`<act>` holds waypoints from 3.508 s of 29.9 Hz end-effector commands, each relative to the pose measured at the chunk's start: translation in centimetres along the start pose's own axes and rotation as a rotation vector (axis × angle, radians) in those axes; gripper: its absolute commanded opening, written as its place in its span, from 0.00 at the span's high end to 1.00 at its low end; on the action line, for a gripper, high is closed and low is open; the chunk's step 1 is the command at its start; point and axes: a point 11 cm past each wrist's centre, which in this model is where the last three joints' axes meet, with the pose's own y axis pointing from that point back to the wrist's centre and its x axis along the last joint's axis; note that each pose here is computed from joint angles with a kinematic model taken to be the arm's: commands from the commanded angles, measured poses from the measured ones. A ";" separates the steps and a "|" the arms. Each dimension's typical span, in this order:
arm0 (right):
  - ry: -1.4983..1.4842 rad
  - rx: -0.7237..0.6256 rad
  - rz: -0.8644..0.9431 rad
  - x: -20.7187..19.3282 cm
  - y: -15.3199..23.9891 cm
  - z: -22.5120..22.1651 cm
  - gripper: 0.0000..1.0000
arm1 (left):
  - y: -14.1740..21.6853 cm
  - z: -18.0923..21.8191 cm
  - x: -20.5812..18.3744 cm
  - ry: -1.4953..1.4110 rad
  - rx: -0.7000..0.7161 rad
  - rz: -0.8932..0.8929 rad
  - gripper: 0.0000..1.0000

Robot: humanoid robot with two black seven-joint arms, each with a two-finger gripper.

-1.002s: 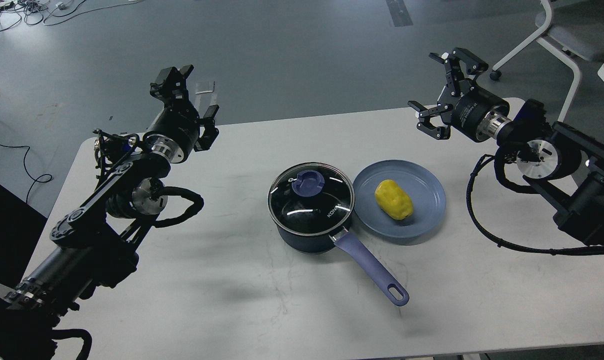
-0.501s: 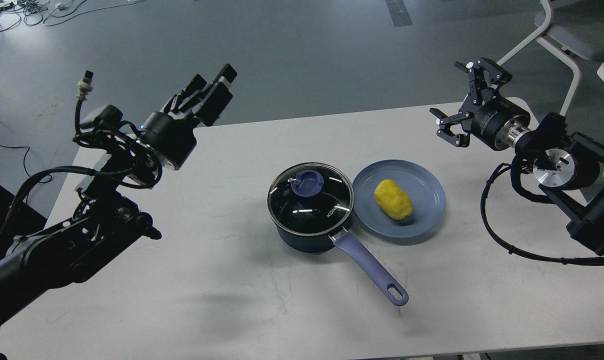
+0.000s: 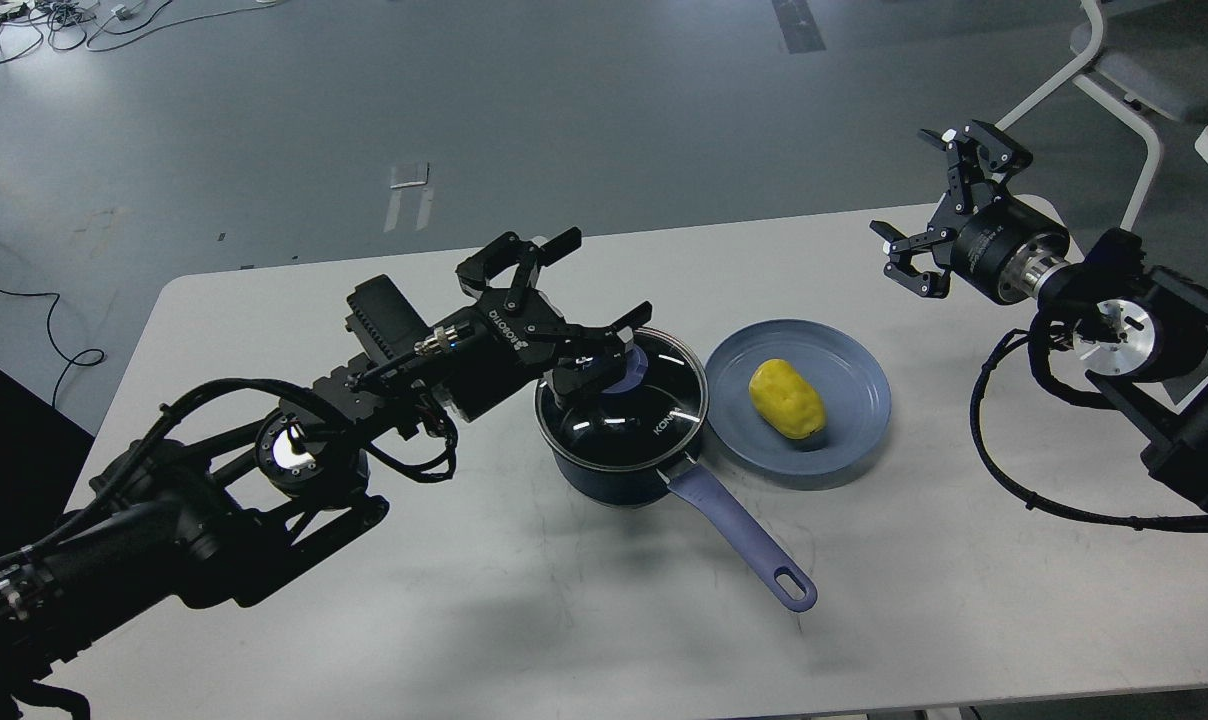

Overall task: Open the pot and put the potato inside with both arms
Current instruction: 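Move the left gripper down onto the glass lid's knob, then close the left gripper on the purple lid knob, then lift the glass lid off the saucepan with the left gripper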

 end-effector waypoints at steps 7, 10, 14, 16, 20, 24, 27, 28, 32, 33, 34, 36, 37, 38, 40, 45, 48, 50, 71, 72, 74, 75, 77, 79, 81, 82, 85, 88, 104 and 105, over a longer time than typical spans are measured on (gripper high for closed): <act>0.012 -0.010 0.045 1.7 0.5 0.1 0.00 | -2.3 1.6 -2.7 -0.015 -0.047 -0.073 0.02; 0.013 -0.009 0.046 1.7 0.5 0.0 0.00 | -2.1 1.7 -3.6 -0.018 -0.051 -0.097 0.02; 0.011 -0.013 0.048 1.8 0.5 0.3 0.00 | -1.8 2.1 -4.3 -0.015 -0.065 -0.118 0.02; 0.011 -0.013 0.050 1.8 0.5 0.3 0.00 | -1.6 1.8 -4.7 -0.016 -0.055 -0.128 0.02; 0.011 -0.013 0.050 1.8 0.5 0.3 0.00 | -1.4 1.7 -5.0 -0.014 -0.049 -0.136 0.02; 0.011 -0.013 0.051 1.8 0.5 0.3 0.00 | -1.2 1.8 -5.4 -0.010 -0.048 -0.146 0.02; 0.012 -0.014 0.057 1.9 0.6 0.3 0.00 | -1.0 1.8 -5.8 -0.001 -0.046 -0.170 0.02; 0.011 -0.015 0.060 2.0 0.6 0.4 0.00 | -0.9 1.9 -6.1 0.005 -0.045 -0.177 0.02; 0.013 -0.017 0.070 2.1 0.6 0.4 0.00 | -0.7 2.1 -6.3 0.011 -0.047 -0.184 0.02; 0.012 -0.015 0.069 2.0 0.6 0.4 0.00 | -0.7 2.0 -6.4 0.011 -0.046 -0.186 0.02; 0.012 -0.015 0.069 2.0 0.6 0.4 0.00 | -0.6 2.1 -6.6 0.017 -0.044 -0.193 0.02; 0.012 -0.015 0.069 2.0 0.6 0.4 0.00 | -0.5 2.2 -6.8 0.022 -0.044 -0.198 0.02; 0.013 -0.015 0.070 2.1 0.6 0.3 0.00 | -0.4 2.2 -6.8 0.023 -0.044 -0.201 0.02; 0.012 -0.015 0.069 2.0 0.6 0.4 0.00 | -0.4 2.2 -6.9 0.023 -0.044 -0.203 0.02; 0.013 -0.015 0.071 2.1 0.6 0.3 0.00 | -0.4 2.0 -7.0 0.023 -0.038 -0.209 0.02; 0.013 -0.015 0.071 2.1 0.6 0.3 0.00 | -0.2 1.6 -7.3 0.038 -0.024 -0.226 0.02; 0.013 -0.015 0.070 2.1 0.6 0.4 0.00 | -0.3 1.6 -7.3 0.043 -0.021 -0.229 0.02; 0.013 -0.015 0.070 2.1 0.6 0.4 0.00 | -0.2 1.6 -7.5 0.044 -0.020 -0.234 0.02; 0.020 -0.030 0.101 3.2 0.9 0.9 0.00 | 0.3 1.0 -7.9 0.110 0.007 -0.269 0.70; 0.020 -0.030 0.101 3.2 0.9 0.9 0.00 | 0.3 1.1 -7.8 0.113 0.001 -0.267 0.70; 0.020 -0.030 0.101 3.2 0.9 0.9 0.00 | 0.4 1.2 -7.8 0.114 -0.020 -0.266 0.73; 0.020 -0.030 0.101 3.2 0.9 0.9 0.00 | 0.5 1.2 -7.8 0.114 -0.023 -0.265 0.74; 0.020 -0.030 0.101 3.2 0.9 0.9 0.00 | 0.4 1.4 -7.5 0.116 -0.035 -0.258 0.75; 0.020 -0.030 0.101 3.2 0.9 0.9 0.00 | 0.4 1.4 -7.2 0.115 -0.041 -0.252 0.75; 0.021 -0.032 0.101 3.2 0.9 1.0 0.00 | 0.3 1.6 -6.9 0.115 -0.048 -0.244 0.75; 0.021 -0.031 0.099 3.1 0.9 1.0 0.00 | 0.2 1.7 -6.6 0.116 -0.053 -0.236 0.75; 0.022 -0.028 0.097 3.0 0.8 0.8 0.00 | -0.3 1.6 -4.4 0.142 -0.062 -0.184 0.74; 0.025 -0.025 0.094 2.9 0.7 0.6 0.00 | -0.9 0.6 -1.9 0.138 -0.060 -0.141 0.74; 0.040 -0.037 0.086 2.5 0.5 0.8 0.00 | 10.3 -8.1 -3.6 0.064 0.177 -0.293 0.78; 0.049 -0.049 0.083 2.4 0.5 1.1 0.00 | 11.1 -8.2 -3.8 0.059 0.177 -0.288 0.78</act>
